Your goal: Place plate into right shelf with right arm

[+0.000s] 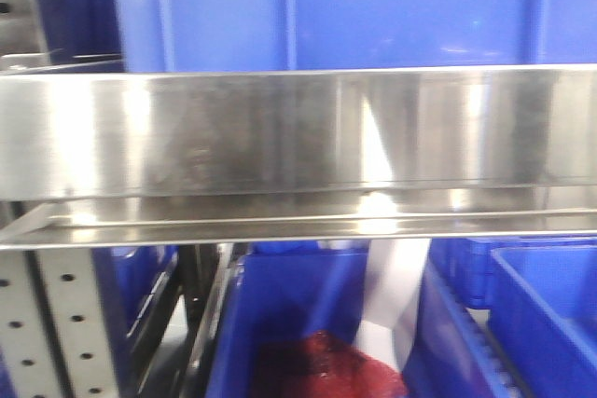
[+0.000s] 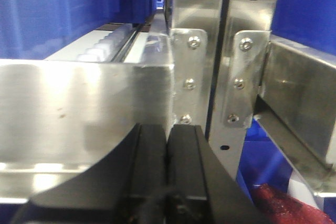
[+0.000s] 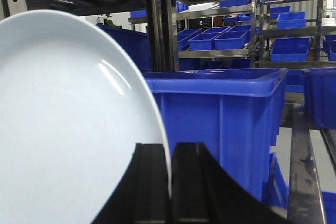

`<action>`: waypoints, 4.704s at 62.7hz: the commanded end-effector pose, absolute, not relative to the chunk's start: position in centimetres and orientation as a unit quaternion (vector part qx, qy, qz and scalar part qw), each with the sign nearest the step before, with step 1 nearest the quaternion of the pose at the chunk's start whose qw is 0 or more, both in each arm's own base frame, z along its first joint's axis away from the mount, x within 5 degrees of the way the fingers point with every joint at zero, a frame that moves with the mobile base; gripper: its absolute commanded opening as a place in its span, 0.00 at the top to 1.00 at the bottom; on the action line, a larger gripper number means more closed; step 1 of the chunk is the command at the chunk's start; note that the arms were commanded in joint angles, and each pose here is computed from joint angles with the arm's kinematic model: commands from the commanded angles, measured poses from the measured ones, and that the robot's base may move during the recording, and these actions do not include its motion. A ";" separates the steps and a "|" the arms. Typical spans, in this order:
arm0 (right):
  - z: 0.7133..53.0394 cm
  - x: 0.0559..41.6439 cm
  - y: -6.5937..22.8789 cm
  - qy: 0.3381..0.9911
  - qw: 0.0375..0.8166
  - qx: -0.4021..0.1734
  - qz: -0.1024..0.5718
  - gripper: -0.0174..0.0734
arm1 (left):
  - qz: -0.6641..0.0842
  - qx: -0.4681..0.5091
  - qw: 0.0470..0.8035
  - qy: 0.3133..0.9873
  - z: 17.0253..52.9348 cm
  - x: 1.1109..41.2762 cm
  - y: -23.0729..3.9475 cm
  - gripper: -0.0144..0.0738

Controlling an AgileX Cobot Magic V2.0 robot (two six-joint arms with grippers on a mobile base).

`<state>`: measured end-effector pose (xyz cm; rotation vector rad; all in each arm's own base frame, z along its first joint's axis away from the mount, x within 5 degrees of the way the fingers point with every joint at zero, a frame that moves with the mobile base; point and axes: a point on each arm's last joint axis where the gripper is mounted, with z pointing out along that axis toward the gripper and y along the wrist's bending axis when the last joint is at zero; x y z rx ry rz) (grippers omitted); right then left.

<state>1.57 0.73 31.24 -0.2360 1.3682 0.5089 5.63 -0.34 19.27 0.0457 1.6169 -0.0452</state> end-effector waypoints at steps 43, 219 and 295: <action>34.4 0.7 0.3 0.517 0.813 -0.092 0.253 0.74 | -0.023 0.015 0.719 0.694 19.7 5.6 -0.3 0.89; 47.5 1.6 0.3 0.713 0.676 -0.088 0.167 0.75 | -0.023 0.015 0.719 0.694 19.7 5.6 -0.3 0.89; 28.7 5.1 0.2 0.619 0.783 0.016 0.051 0.75 | -0.023 0.015 0.719 0.694 19.7 5.6 -0.3 0.89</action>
